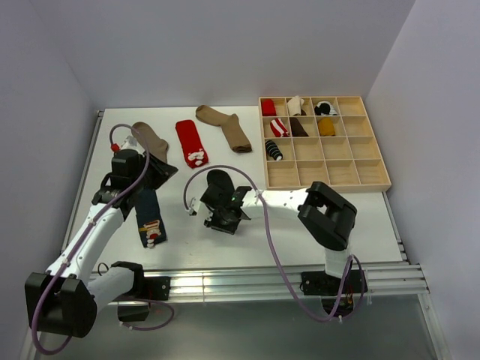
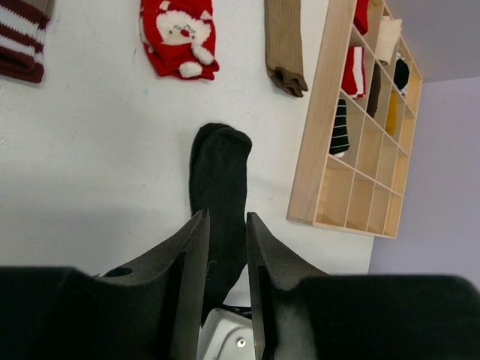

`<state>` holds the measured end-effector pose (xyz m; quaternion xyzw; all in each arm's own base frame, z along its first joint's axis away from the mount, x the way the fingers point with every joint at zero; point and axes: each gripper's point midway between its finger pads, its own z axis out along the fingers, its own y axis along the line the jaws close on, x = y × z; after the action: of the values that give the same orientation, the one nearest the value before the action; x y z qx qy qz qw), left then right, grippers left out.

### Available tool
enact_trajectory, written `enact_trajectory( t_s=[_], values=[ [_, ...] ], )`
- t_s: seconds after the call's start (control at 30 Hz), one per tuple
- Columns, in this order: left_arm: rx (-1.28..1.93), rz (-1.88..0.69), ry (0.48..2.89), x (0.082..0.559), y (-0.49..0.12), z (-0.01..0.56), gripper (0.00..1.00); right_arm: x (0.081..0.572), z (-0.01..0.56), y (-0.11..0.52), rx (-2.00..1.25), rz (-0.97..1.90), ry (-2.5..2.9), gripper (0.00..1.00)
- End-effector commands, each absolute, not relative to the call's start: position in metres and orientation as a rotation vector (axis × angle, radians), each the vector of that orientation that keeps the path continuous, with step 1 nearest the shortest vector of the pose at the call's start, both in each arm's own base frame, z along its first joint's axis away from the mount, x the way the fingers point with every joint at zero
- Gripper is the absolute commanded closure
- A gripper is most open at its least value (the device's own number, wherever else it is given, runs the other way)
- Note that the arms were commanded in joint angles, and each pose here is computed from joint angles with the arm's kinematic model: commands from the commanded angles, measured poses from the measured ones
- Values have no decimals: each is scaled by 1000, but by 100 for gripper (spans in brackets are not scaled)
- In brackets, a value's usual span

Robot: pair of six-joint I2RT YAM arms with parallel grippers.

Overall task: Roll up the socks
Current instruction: Roll the sock at the center of the board.

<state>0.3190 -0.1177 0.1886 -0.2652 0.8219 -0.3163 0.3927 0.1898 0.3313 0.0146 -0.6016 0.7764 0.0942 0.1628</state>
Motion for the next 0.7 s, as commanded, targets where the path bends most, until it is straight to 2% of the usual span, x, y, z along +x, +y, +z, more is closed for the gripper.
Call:
enact_trajectory(
  t_s=[0.0,0.13,0.3,0.47,0.67],
  values=[
    [-626,-818,2063,322,-120,190,68,185,13,322,-1745,345,2244,71],
    [-615,-797,2075,320,-121,182,69,177,34,317,-1763,540,2251,76],
    [-572,-796,2097,312,-138,164,76,170,60,298,-1817,848,2248,78],
    [-422,-841,2063,303,-181,160,80,148,73,280,-1879,1141,2277,79],
    [-177,-970,2046,275,-231,137,80,139,67,269,-1922,1354,2367,79]
  ],
)
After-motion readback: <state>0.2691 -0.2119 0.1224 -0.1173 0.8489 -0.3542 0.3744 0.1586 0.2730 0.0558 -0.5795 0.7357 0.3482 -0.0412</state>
